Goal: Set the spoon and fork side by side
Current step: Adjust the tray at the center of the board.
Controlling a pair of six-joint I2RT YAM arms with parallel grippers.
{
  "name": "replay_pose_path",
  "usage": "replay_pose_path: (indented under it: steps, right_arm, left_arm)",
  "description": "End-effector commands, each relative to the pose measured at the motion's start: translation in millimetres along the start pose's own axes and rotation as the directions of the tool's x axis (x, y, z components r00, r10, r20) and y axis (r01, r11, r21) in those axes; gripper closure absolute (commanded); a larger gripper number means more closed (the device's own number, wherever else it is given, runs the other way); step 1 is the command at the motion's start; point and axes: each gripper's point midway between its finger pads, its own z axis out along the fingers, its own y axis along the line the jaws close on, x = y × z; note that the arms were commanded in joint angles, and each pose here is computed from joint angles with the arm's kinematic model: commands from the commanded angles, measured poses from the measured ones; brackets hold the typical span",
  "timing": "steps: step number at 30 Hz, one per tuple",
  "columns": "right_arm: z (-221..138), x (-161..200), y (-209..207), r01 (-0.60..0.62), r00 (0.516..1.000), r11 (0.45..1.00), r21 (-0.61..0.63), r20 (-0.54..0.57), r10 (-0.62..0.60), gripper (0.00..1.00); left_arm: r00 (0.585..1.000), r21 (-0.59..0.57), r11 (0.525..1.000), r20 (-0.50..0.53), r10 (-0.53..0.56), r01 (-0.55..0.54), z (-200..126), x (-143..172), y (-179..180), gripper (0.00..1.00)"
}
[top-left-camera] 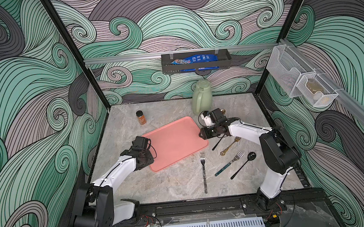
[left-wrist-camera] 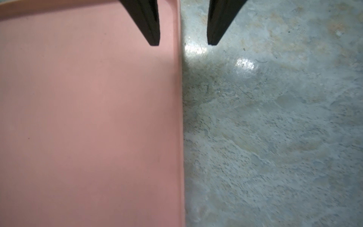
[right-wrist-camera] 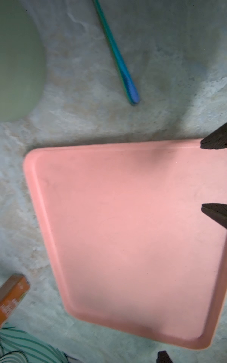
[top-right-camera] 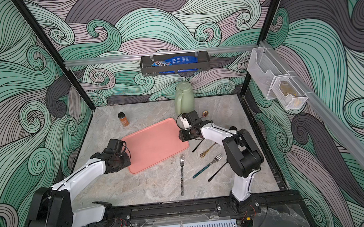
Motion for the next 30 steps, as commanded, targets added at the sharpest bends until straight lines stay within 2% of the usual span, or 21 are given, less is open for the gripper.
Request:
replay_pose_path:
  steps: [1, 9, 14, 17, 23, 27, 30]
  right_arm:
    - [5, -12, -6, 0.05, 0.999, 0.998, 0.034, -0.014, -0.05, 0.49]
    - [37, -15, -22, 0.04, 0.997, 0.999, 0.019, -0.067, -0.038, 0.46]
    - [51, -7, -26, 0.045, 0.993, 0.999, 0.016, -0.107, -0.044, 0.46]
    - [56, 1, -30, 0.042, 0.989, 0.999, 0.028, -0.14, -0.037, 0.54]
    - [54, 11, -31, 0.025, 0.987, 0.998, 0.063, -0.16, -0.015, 0.85]
    - [49, 24, -38, -0.011, 0.985, 0.994, 0.104, -0.172, 0.029, 0.91]
    - [44, 34, -40, -0.04, 0.983, 0.992, 0.117, -0.174, 0.06, 0.92]
  left_arm:
    - [1.0, -0.019, 1.0, -0.001, -0.024, 0.024, 1, -4, 6, 0.58]
    - [0.997, 0.03, 0.999, -0.069, -0.02, 0.022, 22, -3, -5, 0.69]
    - [0.995, 0.028, 1.0, -0.097, -0.002, 0.004, 29, -2, -7, 0.71]
    - [0.995, 0.031, 1.0, -0.099, 0.001, 0.002, 30, -3, -9, 0.71]
    - [0.994, 0.025, 1.0, -0.107, 0.003, 0.0, 35, -8, -11, 0.71]
    - [0.995, 0.015, 1.0, -0.098, 0.002, 0.0, 37, -14, -12, 0.69]
    - [0.995, 0.012, 1.0, -0.098, 0.002, -0.001, 40, -19, -14, 0.69]
